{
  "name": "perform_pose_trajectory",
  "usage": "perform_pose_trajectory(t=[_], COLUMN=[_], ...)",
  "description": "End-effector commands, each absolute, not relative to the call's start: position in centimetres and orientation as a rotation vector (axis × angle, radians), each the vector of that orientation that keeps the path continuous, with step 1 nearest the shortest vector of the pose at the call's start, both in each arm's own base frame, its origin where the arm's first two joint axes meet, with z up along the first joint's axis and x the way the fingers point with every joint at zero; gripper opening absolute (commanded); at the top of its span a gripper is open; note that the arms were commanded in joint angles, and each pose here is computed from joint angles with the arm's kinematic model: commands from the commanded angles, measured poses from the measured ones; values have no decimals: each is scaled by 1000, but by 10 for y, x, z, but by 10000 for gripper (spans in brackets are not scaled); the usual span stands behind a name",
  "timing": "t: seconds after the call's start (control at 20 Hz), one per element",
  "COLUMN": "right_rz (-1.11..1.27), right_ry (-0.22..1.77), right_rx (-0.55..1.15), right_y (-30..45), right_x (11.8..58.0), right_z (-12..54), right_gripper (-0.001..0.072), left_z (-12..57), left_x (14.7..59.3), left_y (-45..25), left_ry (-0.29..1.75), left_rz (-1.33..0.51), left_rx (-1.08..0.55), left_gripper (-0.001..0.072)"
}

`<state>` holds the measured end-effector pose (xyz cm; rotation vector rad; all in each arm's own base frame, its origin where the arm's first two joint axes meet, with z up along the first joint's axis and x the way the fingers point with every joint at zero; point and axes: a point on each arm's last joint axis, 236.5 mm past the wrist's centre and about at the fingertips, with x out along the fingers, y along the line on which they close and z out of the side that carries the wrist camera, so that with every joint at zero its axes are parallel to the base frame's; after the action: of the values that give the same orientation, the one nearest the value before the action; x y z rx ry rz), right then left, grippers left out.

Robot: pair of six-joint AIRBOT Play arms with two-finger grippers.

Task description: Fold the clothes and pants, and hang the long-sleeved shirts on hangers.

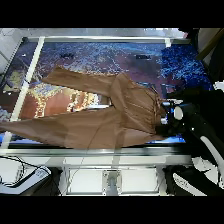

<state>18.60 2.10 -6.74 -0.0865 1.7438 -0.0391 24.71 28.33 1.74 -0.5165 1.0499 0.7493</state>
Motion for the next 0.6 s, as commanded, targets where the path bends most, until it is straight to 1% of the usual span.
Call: perform_pose_trajectory(t=[0.0, 0.05, 0.15, 0.2, 0.25, 0.3, 0.35, 0.4, 0.45, 0.5, 0.55], right_rz=[-150, -154, -151, -144, -137, -131, -127, -124, -123, -107, -90], right_ry=[1855, 1875, 1862, 1833, 1803, 1767, 1729, 1683, 1632, 1585, 1529], right_rx=[-82, -86, -83, -72, -60, -52, -47, -49, -59, -74, -83], right_y=[5, 3, 4, 7, 10, 12, 14, 15, 14, 14, 16], right_x=[140, 133, 136, 145, 155, 168, 182, 198, 216, 232, 248], right_z=[-96, -99, -99, -98, -94, -86, -76, -62, -45, -28, -10], right_gripper=[32, 33, 36, 137, 378, 503, 502, 501, 497, 489, 488], left_z=[-7, -11, -16, -18, -19, -19, -19, -18, -16, -12, -7], left_x=[246, 246, 247, 247, 247, 247, 247, 247, 247, 246, 245], left_y=[283, 283, 283, 284, 284, 284, 284, 284, 284, 285, 286], left_ry=[1113, 1124, 1134, 1136, 1138, 1140, 1145, 1152, 1150, 1143, 1135], left_rz=[738, 736, 734, 734, 733, 732, 722, 706, 702, 706, 712], left_rx=[-545, -550, -555, -556, -557, -557, -542, -519, -506, -500, -488], left_gripper=[9, 9, 9, 10, 10, 22, 154, 433, 639, 663, 663])
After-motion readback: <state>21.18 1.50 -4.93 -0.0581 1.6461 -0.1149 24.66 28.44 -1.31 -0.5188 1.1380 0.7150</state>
